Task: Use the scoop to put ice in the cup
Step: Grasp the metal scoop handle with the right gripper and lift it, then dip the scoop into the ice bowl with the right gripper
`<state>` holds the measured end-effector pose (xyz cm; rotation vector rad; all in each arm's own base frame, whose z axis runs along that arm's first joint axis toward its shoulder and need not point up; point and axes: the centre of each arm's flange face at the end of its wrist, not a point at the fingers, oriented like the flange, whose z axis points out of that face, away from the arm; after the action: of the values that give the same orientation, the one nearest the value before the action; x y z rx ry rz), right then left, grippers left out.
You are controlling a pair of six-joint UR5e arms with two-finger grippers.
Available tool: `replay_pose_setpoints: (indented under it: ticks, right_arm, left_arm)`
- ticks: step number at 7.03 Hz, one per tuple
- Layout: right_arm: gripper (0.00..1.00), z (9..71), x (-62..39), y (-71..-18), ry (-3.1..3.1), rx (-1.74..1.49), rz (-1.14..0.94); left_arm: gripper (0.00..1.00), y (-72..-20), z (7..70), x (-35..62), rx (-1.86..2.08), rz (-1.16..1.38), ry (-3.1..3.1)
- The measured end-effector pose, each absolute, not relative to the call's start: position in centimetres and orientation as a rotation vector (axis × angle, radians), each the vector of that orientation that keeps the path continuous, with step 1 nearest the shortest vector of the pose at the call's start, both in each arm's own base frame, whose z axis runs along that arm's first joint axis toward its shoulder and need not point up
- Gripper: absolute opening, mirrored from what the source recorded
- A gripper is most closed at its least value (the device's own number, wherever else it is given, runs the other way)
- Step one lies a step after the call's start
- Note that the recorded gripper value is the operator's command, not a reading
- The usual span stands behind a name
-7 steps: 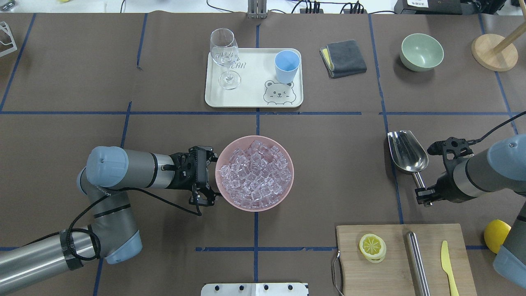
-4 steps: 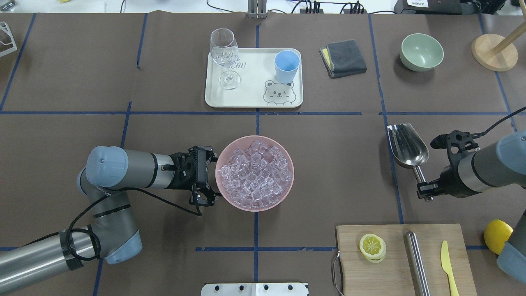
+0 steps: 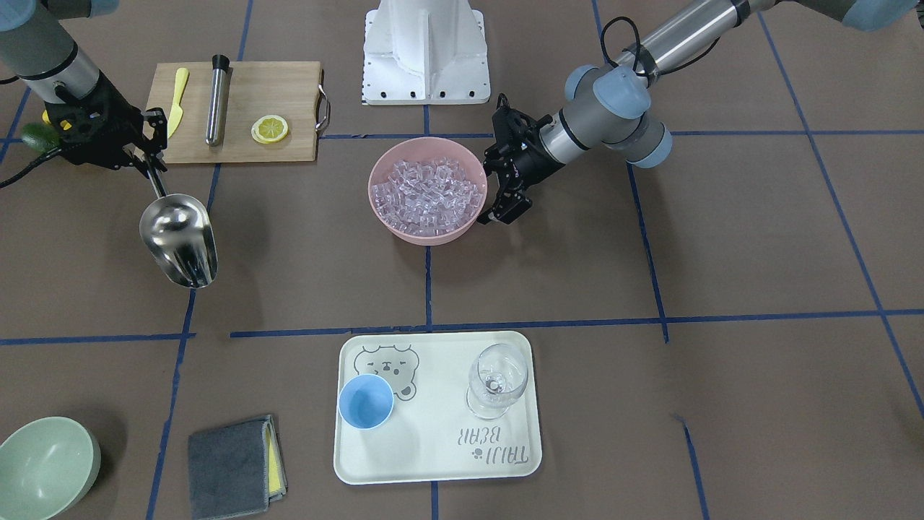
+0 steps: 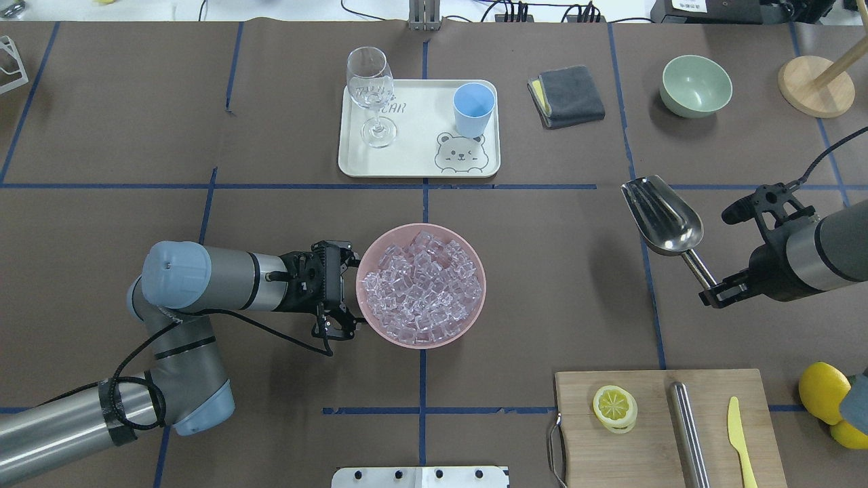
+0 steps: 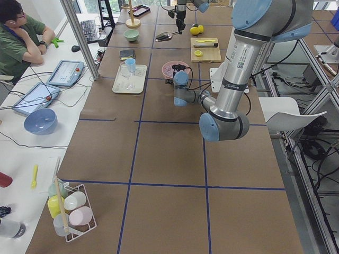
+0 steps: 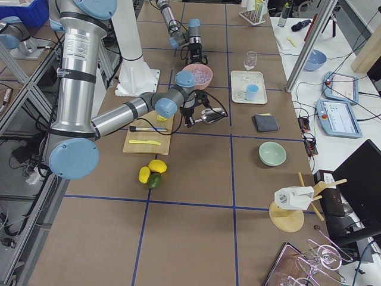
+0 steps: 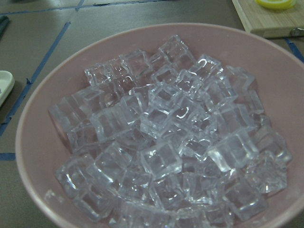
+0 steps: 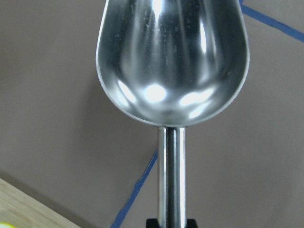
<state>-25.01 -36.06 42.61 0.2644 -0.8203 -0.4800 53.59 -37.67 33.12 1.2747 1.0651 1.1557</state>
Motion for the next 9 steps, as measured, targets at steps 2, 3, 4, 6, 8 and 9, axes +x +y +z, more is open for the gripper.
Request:
replay_pose_setpoints:
  ticks: [2,3,4,6,8,9]
  right_arm:
    - [0.0,40.3,-25.3,-36.7,-0.817,0.332,-0.585]
    - [0.0,39.1,-25.7,-37.2,-0.827,0.357,-0.6]
    - [0.0,38.3,-25.8,-37.7,-0.826,0.36,-0.598]
    - [0.0,36.7,-25.4,-38.5,-0.794,0.313,-0.573]
    - [0.0,30.1,-27.9,-39.5,-0.758,0.295,-0.661]
    - [0.0,25.8,-29.6,-39.3,-0.729,0.246,-0.698]
  left_arm:
    - [1.0,-37.6,33.0,53.6,1.278,1.155,1.067]
    - [1.0,-37.6,33.0,53.6,1.279,1.156,1.066]
    - [1.0,-37.6,33.0,53.6,1.28,1.156,1.066]
    - [1.0,-37.6,32.9,53.6,1.28,1.156,1.067]
    - [1.0,-37.6,32.9,53.6,1.281,1.157,1.067]
    - [1.0,-37.6,32.9,53.6,1.28,1.156,1.068]
